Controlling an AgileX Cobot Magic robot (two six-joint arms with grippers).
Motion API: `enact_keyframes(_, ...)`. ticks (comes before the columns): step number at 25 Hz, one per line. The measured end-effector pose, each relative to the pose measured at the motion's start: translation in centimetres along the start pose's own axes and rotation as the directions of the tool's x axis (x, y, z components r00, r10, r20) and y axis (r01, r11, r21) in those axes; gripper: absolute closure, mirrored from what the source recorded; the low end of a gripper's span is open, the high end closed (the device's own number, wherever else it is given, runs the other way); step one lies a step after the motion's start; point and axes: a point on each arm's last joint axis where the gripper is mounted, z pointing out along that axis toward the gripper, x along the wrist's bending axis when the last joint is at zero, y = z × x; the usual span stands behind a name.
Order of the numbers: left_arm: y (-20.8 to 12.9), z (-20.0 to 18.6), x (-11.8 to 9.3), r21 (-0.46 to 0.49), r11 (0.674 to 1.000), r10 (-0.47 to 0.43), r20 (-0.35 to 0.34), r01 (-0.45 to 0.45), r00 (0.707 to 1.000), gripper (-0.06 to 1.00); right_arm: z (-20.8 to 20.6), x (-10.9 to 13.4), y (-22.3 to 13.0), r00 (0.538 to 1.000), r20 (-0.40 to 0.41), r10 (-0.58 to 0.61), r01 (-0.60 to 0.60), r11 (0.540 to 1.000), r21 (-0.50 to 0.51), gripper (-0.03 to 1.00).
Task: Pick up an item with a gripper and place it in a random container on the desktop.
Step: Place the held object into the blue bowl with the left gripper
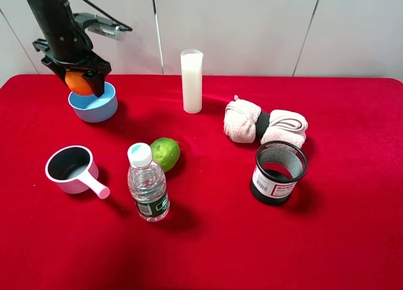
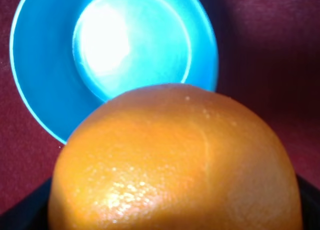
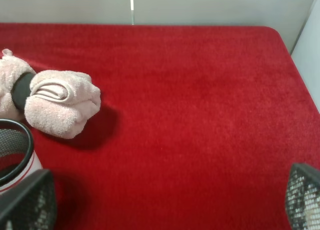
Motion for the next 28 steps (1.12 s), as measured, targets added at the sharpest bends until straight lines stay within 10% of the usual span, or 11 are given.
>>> enact_keyframes(28, 1.1, 4.2, 2.4, -0.071, 0.997, -0.044, -0.018, 0.043, 0.999, 0.22, 0.0, 0.0, 0.0, 1.0, 0.0, 0.0, 0.0, 1.0, 0.0, 0.27)
